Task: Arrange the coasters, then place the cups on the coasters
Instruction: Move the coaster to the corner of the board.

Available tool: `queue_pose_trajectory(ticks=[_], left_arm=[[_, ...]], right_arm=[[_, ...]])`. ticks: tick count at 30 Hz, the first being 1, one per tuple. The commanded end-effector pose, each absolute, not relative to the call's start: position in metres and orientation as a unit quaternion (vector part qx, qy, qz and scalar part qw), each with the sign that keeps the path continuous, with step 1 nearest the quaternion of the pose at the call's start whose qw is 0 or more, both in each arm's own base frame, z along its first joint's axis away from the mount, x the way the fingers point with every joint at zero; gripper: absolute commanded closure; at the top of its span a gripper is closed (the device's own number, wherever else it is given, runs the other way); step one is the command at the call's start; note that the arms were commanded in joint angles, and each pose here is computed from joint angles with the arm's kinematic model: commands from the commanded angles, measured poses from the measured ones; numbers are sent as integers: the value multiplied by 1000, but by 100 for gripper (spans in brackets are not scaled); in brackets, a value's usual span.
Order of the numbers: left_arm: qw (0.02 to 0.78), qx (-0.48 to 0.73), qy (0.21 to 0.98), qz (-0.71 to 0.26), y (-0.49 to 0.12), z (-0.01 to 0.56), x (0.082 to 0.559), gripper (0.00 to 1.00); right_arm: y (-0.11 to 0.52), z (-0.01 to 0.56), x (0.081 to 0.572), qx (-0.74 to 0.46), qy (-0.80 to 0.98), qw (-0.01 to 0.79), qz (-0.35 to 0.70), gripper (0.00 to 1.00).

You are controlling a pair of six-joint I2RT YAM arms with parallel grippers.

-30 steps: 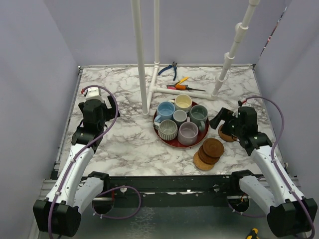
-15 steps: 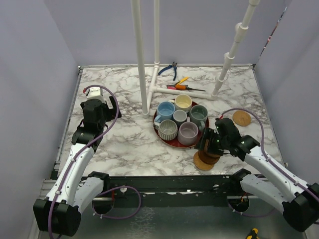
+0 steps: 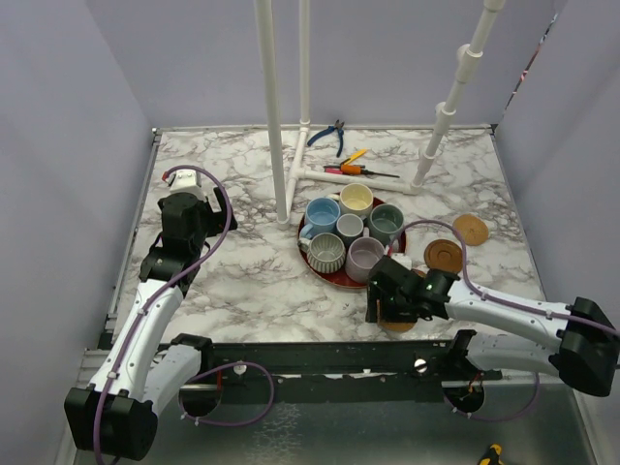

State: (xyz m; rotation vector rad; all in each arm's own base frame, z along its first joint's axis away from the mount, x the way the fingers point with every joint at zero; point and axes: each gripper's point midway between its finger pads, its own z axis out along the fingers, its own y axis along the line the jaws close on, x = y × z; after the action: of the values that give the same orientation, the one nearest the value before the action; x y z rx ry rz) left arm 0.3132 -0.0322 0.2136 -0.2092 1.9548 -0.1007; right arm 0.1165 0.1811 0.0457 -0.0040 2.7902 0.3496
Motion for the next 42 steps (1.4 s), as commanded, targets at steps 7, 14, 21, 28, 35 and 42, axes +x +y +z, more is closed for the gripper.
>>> queue_pose_trajectory(ticks=[7, 14, 21, 28, 35, 42], left_arm=[[550, -77, 829, -57, -38, 211, 311, 1], [550, -73, 830, -58, -39, 210, 311, 1], [545, -68, 833, -63, -42, 207, 312, 1], [544, -67, 834, -65, -43, 206, 312, 1], [541, -65, 836, -70, -45, 203, 312, 1], [538, -64, 838, -69, -45, 201, 313, 1]], right_arm=[[182, 40, 134, -28, 973, 219, 69, 33], [191, 23, 134, -65, 974, 208, 60, 38], [226, 25, 123, -115, 965, 189, 138, 41], [255, 22, 108, -158, 957, 164, 180, 41], [288, 33, 114, -189, 942, 173, 217, 44], [296, 87, 135, -223, 928, 219, 201, 41]])
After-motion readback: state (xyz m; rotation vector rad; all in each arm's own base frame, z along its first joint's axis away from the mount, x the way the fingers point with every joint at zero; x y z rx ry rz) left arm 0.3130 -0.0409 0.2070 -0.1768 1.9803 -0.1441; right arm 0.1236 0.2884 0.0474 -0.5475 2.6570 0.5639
